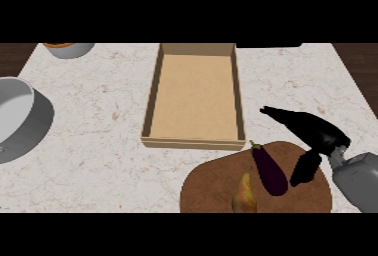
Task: Pick the eggplant from the cutting board and place it in the cardboard box
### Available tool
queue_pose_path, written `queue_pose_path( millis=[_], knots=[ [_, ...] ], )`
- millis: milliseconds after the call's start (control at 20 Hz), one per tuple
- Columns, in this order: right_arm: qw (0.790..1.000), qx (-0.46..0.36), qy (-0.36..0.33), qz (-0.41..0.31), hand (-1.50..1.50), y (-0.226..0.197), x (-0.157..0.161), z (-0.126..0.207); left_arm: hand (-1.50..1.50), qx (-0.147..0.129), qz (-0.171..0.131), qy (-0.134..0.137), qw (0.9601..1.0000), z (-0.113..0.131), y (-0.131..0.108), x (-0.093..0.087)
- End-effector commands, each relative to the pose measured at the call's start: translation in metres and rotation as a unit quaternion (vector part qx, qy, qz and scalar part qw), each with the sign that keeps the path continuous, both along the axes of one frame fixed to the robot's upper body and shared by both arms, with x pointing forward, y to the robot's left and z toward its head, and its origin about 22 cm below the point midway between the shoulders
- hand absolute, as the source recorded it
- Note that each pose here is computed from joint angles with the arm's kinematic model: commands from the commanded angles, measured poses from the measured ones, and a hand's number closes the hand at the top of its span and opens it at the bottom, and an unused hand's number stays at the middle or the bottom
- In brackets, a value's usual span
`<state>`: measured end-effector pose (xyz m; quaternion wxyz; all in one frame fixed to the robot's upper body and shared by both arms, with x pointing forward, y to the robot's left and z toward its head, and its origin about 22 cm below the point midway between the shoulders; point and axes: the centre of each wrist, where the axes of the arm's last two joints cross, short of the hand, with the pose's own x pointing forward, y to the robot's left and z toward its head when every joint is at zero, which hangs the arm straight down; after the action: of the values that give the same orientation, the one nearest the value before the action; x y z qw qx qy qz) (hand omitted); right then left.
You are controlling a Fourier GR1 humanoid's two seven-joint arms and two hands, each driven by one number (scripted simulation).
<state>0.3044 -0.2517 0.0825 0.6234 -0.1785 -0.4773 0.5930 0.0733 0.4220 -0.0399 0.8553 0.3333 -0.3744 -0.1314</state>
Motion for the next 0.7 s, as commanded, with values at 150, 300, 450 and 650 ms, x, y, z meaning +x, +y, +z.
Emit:
queue_pose_path(
  millis=[150,300,450,650],
  knots=[
    [0.996,-0.077,0.045,0.008,-1.50,0.011,0.000,-0.003,0.00,-0.112,-0.097,-0.234,0.9608,0.027,-0.072,0.095],
    [0.996,-0.085,0.042,0.002,-1.50,0.024,-0.001,-0.005,0.00,-0.112,-0.096,-0.246,0.9581,0.031,-0.069,0.101],
    [0.994,-0.100,0.052,-0.004,-1.50,0.026,-0.005,-0.012,0.00,-0.114,-0.092,-0.234,0.9611,0.026,-0.067,0.098],
    [0.990,-0.123,0.063,-0.008,-1.50,0.035,-0.004,-0.014,0.00,-0.109,-0.097,-0.245,0.9586,0.026,-0.069,0.093]
  ],
)
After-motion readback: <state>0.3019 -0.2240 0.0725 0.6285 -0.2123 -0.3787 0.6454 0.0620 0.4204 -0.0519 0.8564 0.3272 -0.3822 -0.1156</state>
